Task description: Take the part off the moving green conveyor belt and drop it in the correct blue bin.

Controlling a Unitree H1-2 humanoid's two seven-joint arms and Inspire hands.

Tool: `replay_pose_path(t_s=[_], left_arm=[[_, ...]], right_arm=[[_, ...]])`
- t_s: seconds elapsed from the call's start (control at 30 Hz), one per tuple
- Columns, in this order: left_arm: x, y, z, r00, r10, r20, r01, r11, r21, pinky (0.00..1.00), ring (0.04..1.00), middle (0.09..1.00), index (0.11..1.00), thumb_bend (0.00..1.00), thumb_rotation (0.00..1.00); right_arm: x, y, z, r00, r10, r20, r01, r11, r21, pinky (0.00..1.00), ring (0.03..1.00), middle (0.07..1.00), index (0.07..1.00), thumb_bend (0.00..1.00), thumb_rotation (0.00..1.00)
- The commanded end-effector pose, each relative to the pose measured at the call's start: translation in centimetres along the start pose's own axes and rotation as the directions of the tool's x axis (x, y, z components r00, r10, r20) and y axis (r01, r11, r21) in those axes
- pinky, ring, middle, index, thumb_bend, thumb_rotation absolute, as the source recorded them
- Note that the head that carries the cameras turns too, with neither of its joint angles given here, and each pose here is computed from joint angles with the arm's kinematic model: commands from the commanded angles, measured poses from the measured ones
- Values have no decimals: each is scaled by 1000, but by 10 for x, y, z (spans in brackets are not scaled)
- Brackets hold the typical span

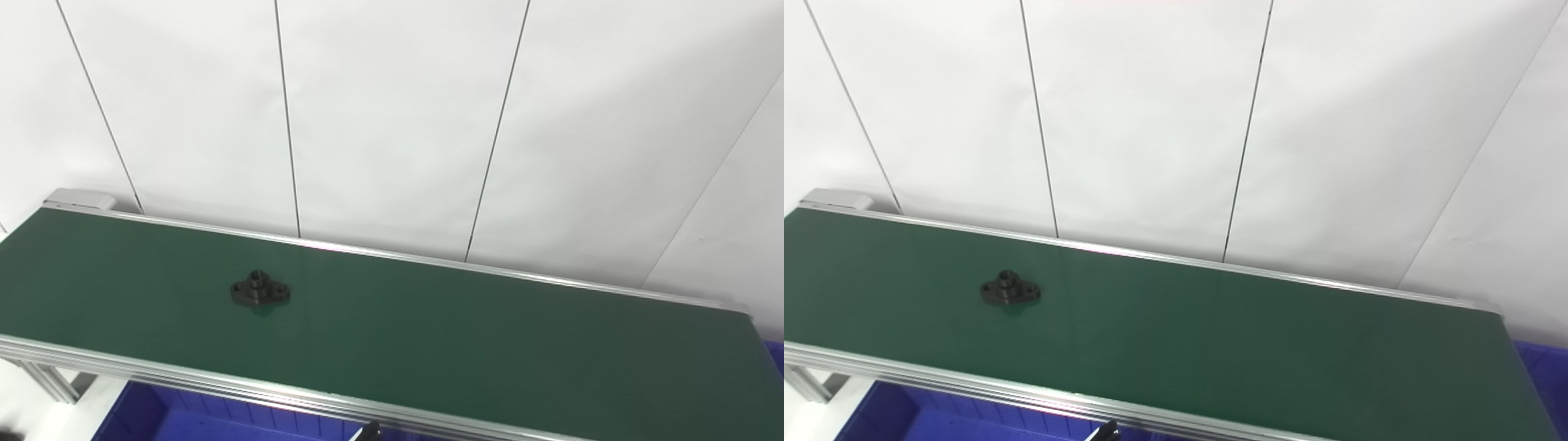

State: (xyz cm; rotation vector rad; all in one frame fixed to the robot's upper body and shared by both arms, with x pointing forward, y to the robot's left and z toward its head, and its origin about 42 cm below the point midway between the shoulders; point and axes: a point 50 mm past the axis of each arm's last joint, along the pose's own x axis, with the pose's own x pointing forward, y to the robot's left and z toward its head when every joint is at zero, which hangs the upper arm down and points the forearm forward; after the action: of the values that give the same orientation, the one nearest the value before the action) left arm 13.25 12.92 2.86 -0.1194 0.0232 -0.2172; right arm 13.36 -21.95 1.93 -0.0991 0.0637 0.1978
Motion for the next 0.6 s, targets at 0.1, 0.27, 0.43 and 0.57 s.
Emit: replay_pose_path(t_s=[0.1,0.27,0.43,0.57], left_arm=[[0,-2,13,997,-8,72,8,1000,2,851,917,936,932,907,783],[-3,2,15,997,-17,69,17,1000,2,838,926,942,939,898,771],[-1,3,16,997,-30,68,30,1000,3,851,939,954,949,915,780],[1,4,16,997,-34,71,34,999,1,863,947,960,955,912,773]], right_arm=[[-5,-1,30,990,7,144,-2,999,-35,1000,1000,1000,1000,1000,817],[-14,-3,61,971,-9,240,16,1000,-27,1000,1000,1000,1000,1000,798],[-9,-9,87,943,18,332,14,995,-94,988,1000,1000,1000,1000,748],[3,-17,104,925,54,376,26,979,-204,943,1000,1000,1000,1000,663]])
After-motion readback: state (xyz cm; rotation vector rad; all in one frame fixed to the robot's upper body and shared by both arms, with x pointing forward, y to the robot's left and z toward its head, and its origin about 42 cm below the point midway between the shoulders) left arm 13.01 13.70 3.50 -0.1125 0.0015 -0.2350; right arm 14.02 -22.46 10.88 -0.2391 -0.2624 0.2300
